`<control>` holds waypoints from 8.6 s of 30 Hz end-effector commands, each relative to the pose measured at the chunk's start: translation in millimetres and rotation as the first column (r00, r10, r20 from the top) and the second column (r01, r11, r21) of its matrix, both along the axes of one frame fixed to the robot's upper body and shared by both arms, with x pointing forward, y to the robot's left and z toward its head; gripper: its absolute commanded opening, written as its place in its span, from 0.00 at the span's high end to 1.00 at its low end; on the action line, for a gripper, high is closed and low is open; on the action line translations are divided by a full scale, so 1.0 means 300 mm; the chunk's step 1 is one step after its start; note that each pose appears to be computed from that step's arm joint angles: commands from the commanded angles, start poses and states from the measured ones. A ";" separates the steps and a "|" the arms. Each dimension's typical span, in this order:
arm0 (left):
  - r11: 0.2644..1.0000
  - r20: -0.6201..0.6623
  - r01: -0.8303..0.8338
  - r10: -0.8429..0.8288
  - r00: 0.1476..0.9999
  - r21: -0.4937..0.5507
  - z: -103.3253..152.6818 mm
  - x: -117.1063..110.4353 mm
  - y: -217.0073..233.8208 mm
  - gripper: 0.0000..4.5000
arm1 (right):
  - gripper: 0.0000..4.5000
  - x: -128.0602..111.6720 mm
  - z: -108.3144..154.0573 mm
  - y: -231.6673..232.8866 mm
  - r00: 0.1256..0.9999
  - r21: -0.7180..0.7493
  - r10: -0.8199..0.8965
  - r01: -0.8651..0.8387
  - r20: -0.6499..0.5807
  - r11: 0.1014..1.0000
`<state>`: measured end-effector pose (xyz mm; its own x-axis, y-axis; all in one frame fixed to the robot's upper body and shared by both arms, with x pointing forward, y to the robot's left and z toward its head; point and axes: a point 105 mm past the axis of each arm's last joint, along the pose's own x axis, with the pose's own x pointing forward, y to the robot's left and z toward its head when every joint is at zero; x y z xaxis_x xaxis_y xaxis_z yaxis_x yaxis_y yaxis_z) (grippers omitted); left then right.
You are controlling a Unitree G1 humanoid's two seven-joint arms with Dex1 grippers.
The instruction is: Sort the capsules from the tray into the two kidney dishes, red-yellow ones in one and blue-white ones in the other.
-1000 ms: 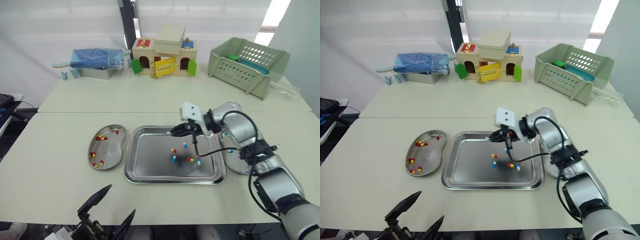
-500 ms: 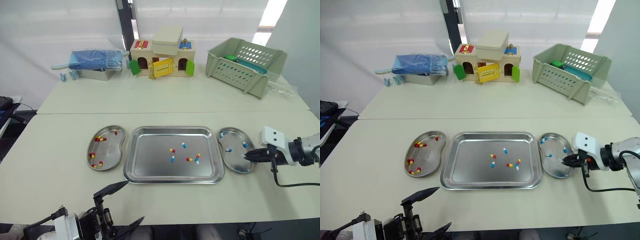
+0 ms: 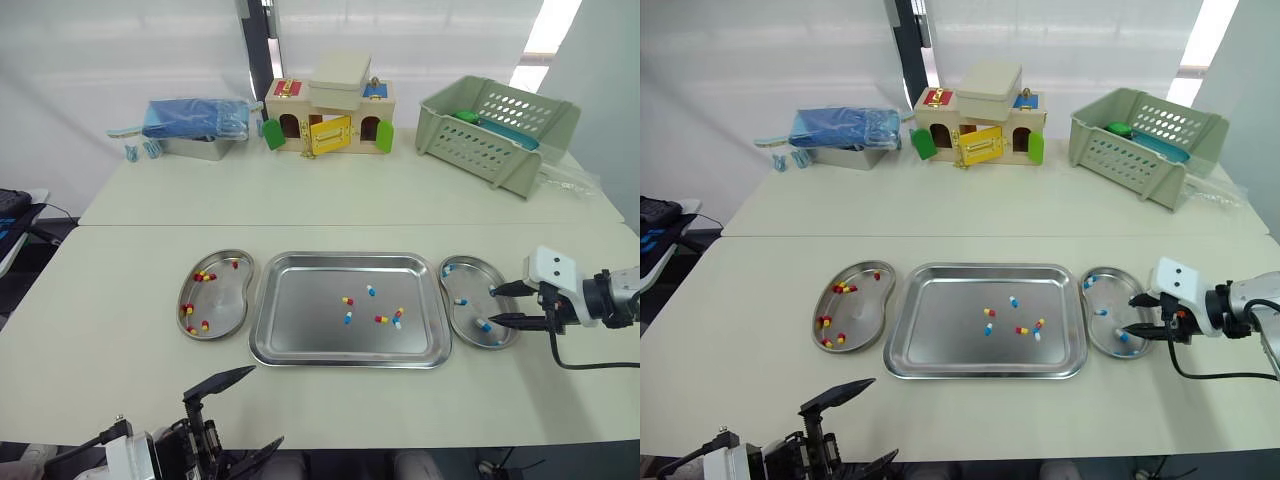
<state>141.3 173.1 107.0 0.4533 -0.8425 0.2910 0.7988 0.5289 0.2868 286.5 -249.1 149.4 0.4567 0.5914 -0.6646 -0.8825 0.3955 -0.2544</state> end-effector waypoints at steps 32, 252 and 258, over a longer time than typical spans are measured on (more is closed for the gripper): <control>0.583 -0.211 -0.552 0.778 0.592 0.597 0.132 0.203 0.823 0.00 | 0.01 -0.099 -0.071 -0.340 0.971 0.194 -0.220 0.199 0.092 0.961; 0.732 -0.268 0.240 -0.081 0.960 0.637 0.100 0.629 -0.173 0.00 | 0.00 -0.404 -0.201 0.173 0.967 0.567 -0.109 -0.041 0.229 0.822; 0.709 -0.293 0.305 -0.145 0.945 0.636 0.061 0.667 -0.274 0.00 | 0.00 -0.409 -0.206 0.185 0.947 0.621 -0.185 -0.018 0.261 0.784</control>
